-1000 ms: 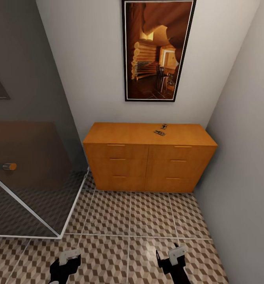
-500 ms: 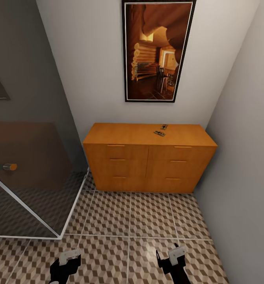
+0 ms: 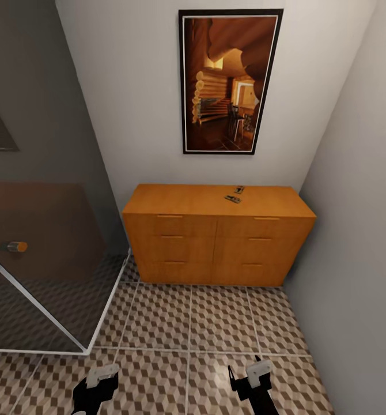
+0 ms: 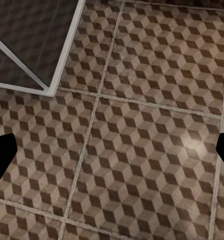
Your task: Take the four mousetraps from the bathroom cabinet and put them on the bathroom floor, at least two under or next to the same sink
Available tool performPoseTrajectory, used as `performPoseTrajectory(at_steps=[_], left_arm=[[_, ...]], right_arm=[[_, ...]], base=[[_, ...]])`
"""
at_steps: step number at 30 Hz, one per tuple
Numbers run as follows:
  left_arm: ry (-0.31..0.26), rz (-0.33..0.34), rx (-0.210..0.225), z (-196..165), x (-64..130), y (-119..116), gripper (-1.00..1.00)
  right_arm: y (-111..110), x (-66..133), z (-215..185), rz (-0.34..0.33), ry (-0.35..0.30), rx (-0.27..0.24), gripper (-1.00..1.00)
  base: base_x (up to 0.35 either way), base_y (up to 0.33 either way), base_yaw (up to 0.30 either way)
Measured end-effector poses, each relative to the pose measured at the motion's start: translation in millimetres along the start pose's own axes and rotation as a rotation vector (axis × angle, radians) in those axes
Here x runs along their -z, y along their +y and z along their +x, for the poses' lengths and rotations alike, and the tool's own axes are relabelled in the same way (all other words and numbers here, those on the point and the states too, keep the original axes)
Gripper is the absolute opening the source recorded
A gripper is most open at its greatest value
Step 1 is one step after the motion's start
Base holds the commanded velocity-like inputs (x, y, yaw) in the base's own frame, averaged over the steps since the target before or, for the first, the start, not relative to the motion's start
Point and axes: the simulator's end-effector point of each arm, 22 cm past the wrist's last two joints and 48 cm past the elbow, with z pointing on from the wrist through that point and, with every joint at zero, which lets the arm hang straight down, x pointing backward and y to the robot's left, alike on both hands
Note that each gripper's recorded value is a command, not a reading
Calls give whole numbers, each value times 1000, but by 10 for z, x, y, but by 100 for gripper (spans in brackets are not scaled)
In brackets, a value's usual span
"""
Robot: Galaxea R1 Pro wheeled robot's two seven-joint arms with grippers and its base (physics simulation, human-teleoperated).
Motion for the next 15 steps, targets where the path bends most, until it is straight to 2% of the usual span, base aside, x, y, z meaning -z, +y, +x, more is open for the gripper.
performPoseTrajectory(at_steps=[15], left_arm=[[-23, 2, 5, -114, 26, -3, 100]], right_arm=[[-30, 0, -120, 6, -24, 4, 100]], base=[[0, 0, 0]])
